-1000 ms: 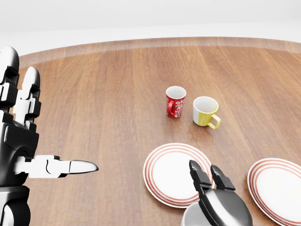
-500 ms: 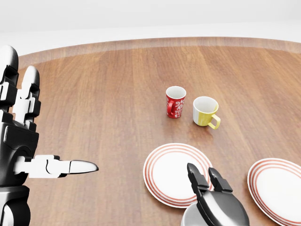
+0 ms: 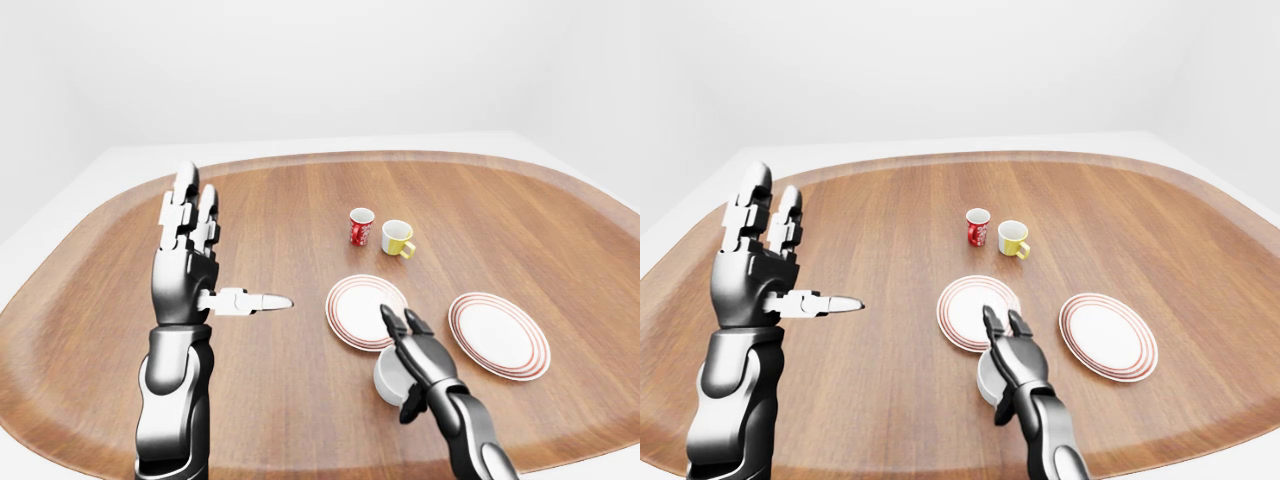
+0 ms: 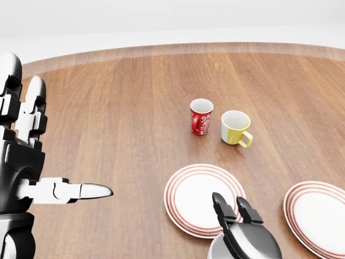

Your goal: Put the white mug on the left plate.

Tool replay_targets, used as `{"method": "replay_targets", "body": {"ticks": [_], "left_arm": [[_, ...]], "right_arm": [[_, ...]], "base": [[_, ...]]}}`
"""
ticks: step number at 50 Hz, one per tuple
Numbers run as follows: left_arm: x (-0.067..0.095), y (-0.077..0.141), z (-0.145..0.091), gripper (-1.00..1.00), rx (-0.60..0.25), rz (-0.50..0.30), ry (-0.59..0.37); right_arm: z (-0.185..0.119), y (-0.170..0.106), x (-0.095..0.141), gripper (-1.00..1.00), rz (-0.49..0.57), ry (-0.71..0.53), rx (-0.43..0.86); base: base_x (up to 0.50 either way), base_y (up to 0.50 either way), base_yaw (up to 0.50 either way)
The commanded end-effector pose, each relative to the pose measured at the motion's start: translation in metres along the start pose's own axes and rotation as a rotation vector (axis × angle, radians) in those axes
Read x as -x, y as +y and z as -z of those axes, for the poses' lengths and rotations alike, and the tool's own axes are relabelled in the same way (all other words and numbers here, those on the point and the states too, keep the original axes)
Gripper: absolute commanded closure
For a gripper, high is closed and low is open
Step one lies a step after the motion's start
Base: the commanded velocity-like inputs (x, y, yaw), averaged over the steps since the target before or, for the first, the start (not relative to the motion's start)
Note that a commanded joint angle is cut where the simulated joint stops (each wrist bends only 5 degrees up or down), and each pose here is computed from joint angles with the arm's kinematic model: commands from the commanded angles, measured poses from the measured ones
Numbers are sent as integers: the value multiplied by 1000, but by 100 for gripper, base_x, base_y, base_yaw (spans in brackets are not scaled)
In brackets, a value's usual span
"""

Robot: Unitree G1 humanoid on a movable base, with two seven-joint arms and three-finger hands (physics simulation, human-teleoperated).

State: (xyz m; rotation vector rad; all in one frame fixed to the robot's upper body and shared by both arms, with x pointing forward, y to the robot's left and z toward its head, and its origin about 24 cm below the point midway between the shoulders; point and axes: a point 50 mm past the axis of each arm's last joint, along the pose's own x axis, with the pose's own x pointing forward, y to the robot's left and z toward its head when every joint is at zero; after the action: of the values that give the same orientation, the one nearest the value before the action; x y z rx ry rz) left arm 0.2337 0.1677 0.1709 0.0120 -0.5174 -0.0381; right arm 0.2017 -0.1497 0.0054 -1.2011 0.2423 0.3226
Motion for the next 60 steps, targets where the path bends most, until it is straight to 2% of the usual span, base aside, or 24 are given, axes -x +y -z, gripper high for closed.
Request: {"method": "replay_targets", "body": {"ticks": [1, 5, 6, 8, 9, 29, 38, 60], "left_arm": [[0, 0, 1, -98, 0, -1, 6], [0, 0, 1, -98, 0, -1, 6], [0, 0, 2, -98, 0, -1, 10], [0, 0, 2, -98, 0, -1, 8], [0, 0, 2, -98, -1, -1, 7], [0, 0, 1, -98, -2, -1, 5], [1, 0, 3, -98, -2, 1, 13], [1, 0, 2, -98, 0, 1, 11]], "right_arm": [[1, 8, -1, -100, -41, -10, 15], [1, 9, 0, -100, -53, -17, 17], [1, 10, 1, -90, -58, -20, 22], [0, 11, 2, -11, -66, -26, 26], [-1, 11, 3, 100, -69, -34, 19], [-10, 8, 12, 100, -99, -88, -21], [-25, -6, 22, 100, -109, -141, -63], [-42, -33, 33, 100, -97, -208, -59]], "base": [[0, 0, 0], [0, 0, 0], [0, 0, 0], [0, 0, 0], [0, 0, 0], [0, 0, 0], [0, 0, 0], [0, 0, 0]]}}
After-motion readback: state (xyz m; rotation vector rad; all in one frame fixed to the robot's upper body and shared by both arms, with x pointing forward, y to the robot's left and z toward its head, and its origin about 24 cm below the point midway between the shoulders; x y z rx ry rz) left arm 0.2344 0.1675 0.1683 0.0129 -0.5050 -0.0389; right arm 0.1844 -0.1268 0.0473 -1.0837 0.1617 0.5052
